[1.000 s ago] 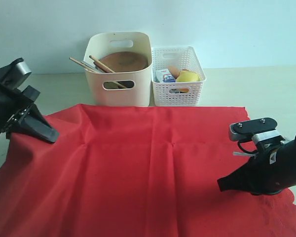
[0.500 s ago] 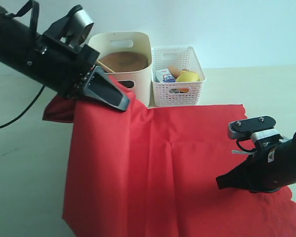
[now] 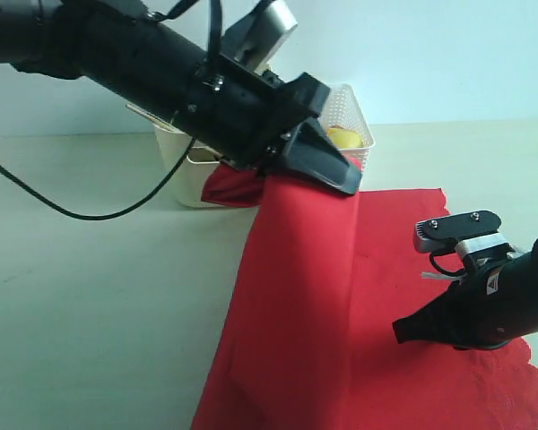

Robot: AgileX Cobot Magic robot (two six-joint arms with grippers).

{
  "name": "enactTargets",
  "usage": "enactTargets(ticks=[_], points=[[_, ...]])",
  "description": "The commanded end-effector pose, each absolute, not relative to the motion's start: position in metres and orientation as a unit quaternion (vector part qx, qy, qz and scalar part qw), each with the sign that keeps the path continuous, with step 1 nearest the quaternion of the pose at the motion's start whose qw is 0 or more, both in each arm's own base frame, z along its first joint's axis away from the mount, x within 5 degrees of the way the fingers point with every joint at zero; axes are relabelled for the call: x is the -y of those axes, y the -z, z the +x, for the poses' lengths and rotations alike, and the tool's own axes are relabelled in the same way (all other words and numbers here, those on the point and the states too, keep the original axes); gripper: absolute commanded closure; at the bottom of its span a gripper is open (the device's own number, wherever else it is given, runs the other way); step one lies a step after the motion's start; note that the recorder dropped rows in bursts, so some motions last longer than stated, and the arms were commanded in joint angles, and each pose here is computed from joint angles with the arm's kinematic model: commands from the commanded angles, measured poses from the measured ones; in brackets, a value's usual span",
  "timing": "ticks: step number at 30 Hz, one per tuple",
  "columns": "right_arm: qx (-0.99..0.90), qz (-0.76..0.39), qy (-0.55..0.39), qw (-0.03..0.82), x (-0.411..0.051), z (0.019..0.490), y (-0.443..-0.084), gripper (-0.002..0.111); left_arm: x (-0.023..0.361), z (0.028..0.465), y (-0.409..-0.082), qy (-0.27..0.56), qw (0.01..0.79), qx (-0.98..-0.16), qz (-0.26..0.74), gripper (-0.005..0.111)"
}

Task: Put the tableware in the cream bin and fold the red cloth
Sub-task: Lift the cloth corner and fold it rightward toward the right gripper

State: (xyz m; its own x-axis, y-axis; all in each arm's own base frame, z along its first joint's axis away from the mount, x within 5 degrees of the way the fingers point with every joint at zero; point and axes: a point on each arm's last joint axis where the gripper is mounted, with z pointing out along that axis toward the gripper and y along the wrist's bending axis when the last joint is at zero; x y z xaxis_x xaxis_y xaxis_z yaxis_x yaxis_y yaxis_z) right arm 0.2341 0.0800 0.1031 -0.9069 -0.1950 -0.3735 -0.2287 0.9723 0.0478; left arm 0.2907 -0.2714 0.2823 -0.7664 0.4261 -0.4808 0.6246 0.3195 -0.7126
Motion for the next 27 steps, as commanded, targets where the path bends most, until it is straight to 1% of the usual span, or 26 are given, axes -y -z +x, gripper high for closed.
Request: enactTargets(ticks=[1,5,9,14,20,23,25,27], points=[[-0.985,-0.111,-0.036,0.13,-0.077,0.224,-0.092,0.108,0.293,0.302,-0.272,0.498,0.126,-0.809,0.287,0.107],[-0.982,-0.118,-0.035,0.141,-0.077,0.225,-0.095,0.108,0.304,0.314,-0.256,0.491,0.142,-0.819,0.26,0.107],[-0.977,-0.126,-0.038,0.17,-0.077,0.226,-0.11,0.108,0.309,0.324,-0.241,0.482,0.148,-0.829,0.243,0.107],[-0.962,-0.132,-0.046,0.233,-0.076,0.224,-0.138,0.108,0.31,0.328,-0.23,0.476,0.145,-0.835,0.235,0.107],[-0.94,-0.131,-0.06,0.308,-0.07,0.206,-0.175,0.108,0.316,0.328,-0.213,0.48,0.124,-0.838,0.227,0.106],[-0.923,-0.126,-0.07,0.357,-0.065,0.191,-0.199,0.108,0.324,0.326,-0.209,0.488,0.129,-0.829,0.241,0.098],[-0.909,-0.116,-0.081,0.393,-0.062,0.182,-0.215,0.108,0.331,0.326,-0.207,0.497,0.137,-0.819,0.251,0.087],[-0.889,-0.114,-0.089,0.436,-0.058,0.171,-0.23,0.108,0.34,0.326,-0.206,0.505,0.146,-0.809,0.265,0.072]])
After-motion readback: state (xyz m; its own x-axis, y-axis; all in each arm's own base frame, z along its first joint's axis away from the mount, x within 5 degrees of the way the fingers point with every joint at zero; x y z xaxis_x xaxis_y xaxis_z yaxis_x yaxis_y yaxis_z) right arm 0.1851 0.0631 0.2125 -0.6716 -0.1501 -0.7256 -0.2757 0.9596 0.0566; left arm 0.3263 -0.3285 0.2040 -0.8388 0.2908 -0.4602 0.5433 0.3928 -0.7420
